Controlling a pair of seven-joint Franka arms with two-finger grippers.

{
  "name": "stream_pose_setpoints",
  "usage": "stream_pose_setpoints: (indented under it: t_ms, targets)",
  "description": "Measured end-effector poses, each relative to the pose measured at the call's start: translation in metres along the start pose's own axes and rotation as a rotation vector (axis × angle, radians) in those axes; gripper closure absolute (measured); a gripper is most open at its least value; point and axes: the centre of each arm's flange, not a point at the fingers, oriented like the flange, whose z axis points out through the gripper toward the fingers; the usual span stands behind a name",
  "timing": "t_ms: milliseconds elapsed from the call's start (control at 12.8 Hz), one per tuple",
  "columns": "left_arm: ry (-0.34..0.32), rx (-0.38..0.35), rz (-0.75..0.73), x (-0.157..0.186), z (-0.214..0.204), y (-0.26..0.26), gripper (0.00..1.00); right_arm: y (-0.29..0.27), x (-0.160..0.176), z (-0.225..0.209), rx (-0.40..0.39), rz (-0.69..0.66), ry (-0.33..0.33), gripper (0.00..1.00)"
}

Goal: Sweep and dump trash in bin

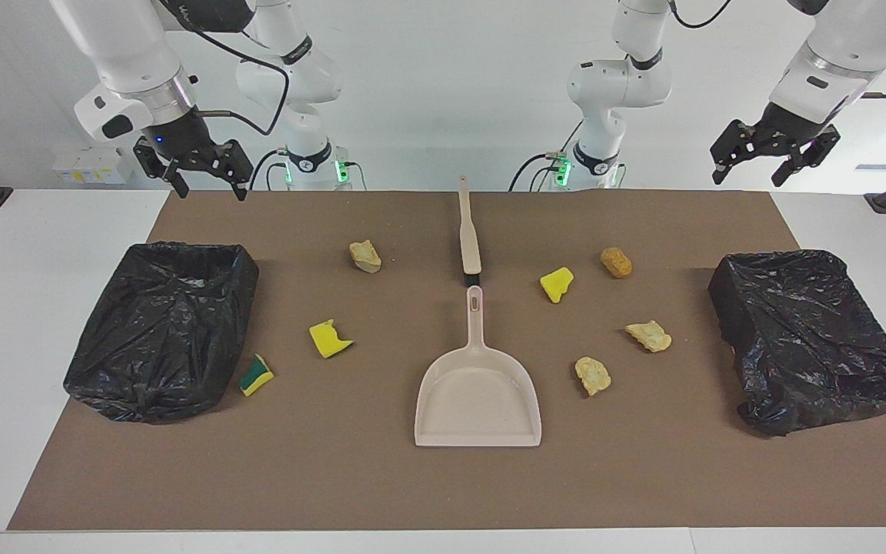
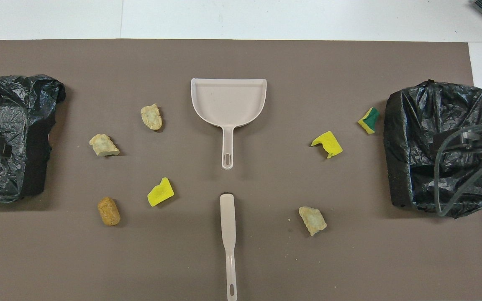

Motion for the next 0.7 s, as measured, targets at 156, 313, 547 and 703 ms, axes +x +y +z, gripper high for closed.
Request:
stream_pose_setpoints:
  t_ms: [156,313,547,703]
  targets:
    - [-0.003,0.000,0.007,0.000,0.001,0.004,0.00,0.000,0.000,0.000,0.001,0.000,0.000,0.00]
    - [-0.006,0.001,0.027,0.000,0.002,0.015,0.00,0.000,0.000,0.000,0.001,0.000,0.000,0.00]
    - [-0.027,0.005,0.056,-0.006,0.010,0.045,0.00,0.000,0.000,0.000,0.001,0.000,0.000,0.00]
    - [-0.034,0.013,0.055,-0.016,0.019,0.071,0.00,0.000,0.000,0.000,0.002,0.000,0.000,0.00]
